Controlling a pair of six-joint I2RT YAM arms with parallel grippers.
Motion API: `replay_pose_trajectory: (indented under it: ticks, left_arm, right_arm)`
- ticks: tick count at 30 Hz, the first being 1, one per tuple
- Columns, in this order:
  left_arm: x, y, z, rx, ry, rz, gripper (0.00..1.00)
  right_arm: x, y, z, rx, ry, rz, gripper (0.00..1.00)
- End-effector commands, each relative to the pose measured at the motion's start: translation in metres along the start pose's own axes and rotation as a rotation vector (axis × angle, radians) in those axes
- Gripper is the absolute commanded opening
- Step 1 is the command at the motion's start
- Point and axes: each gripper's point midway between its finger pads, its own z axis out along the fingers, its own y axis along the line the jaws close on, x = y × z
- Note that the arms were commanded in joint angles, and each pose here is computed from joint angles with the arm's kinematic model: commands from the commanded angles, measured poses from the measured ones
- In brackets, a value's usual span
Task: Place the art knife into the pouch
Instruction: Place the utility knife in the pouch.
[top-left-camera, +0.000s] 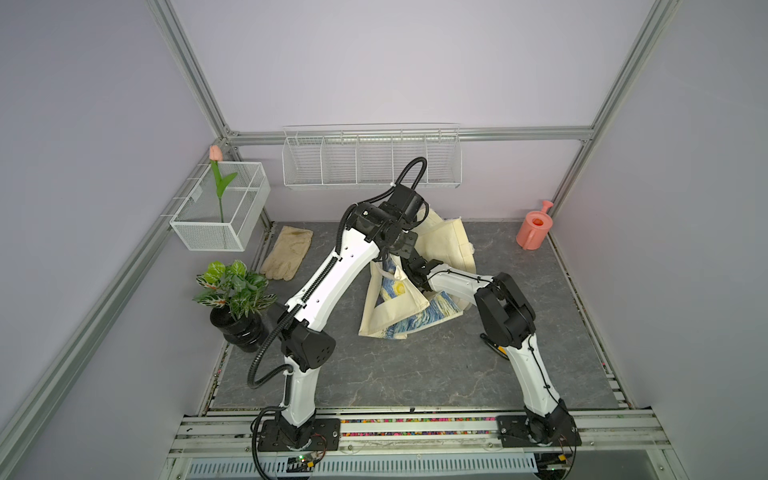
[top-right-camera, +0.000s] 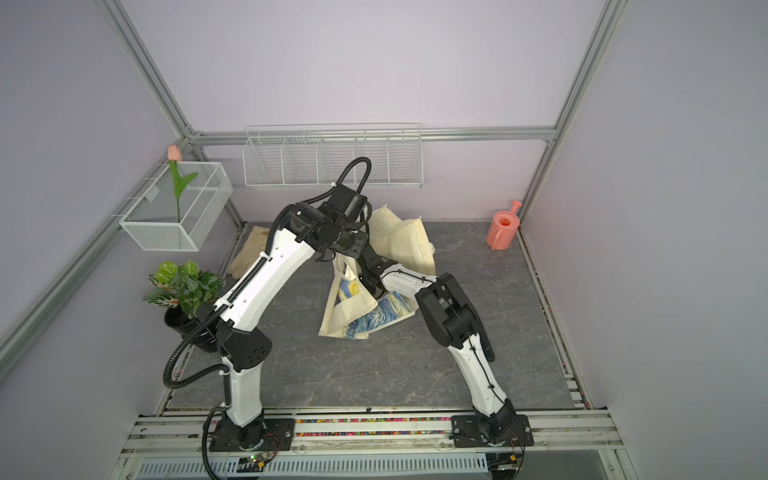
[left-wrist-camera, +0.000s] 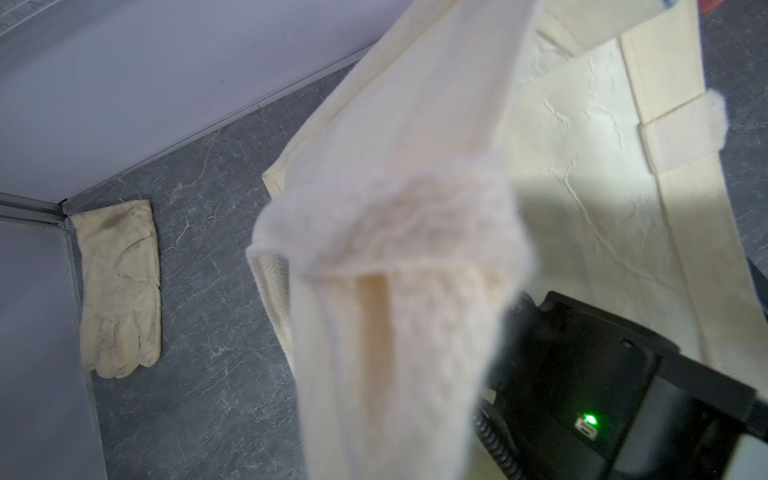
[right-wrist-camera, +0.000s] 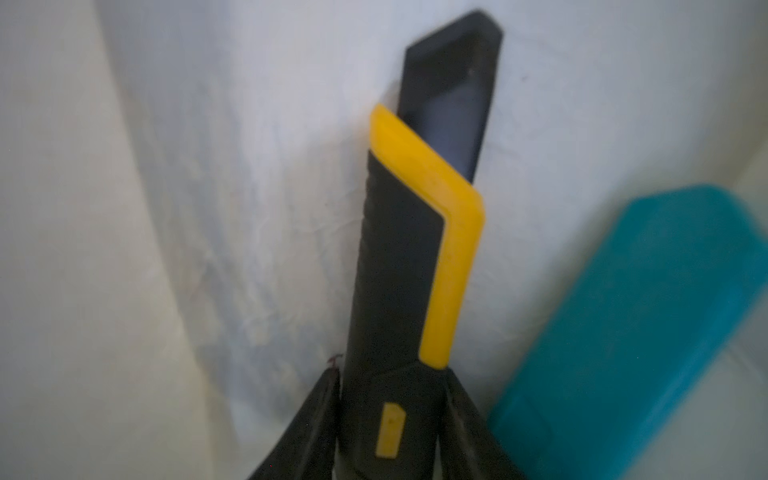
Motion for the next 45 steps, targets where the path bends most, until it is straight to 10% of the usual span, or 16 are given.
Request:
replay_pose_trajectory:
  ticks: [1,7,12,31,45]
  left_arm:
    - [-0.032,0.012,-0.032,-0.018,-0.15,-0.025,0.0]
    - [-0.023,0.01,-0.014,-0.025,-0.106,-0.016,0.0]
    - [-0.01,0.004,0.008,-0.016,-0.07,-0.021,0.0]
    - [0.011,0.019,0.035,-0.033,-0.018,-0.059,0.0]
    - [0.011,0.022,0.03,-0.033,-0.021,-0.053,0.0]
  right_arm:
    - [0.026,-0.011,0.03,0.005,0.06,0.044,0.41]
    - [0.032,-0.016,0.039,-0.003,0.07,0.054,0.43]
    - [0.029,-0.005,0.026,-0.026,0.059,0.029,0.73]
    - [0.006,0.051,-0.193,-0.001,-0.293,-0.128,0.88]
    - [0.082,-0.122,-0.307,0.436,-0.318,0.11,0.9]
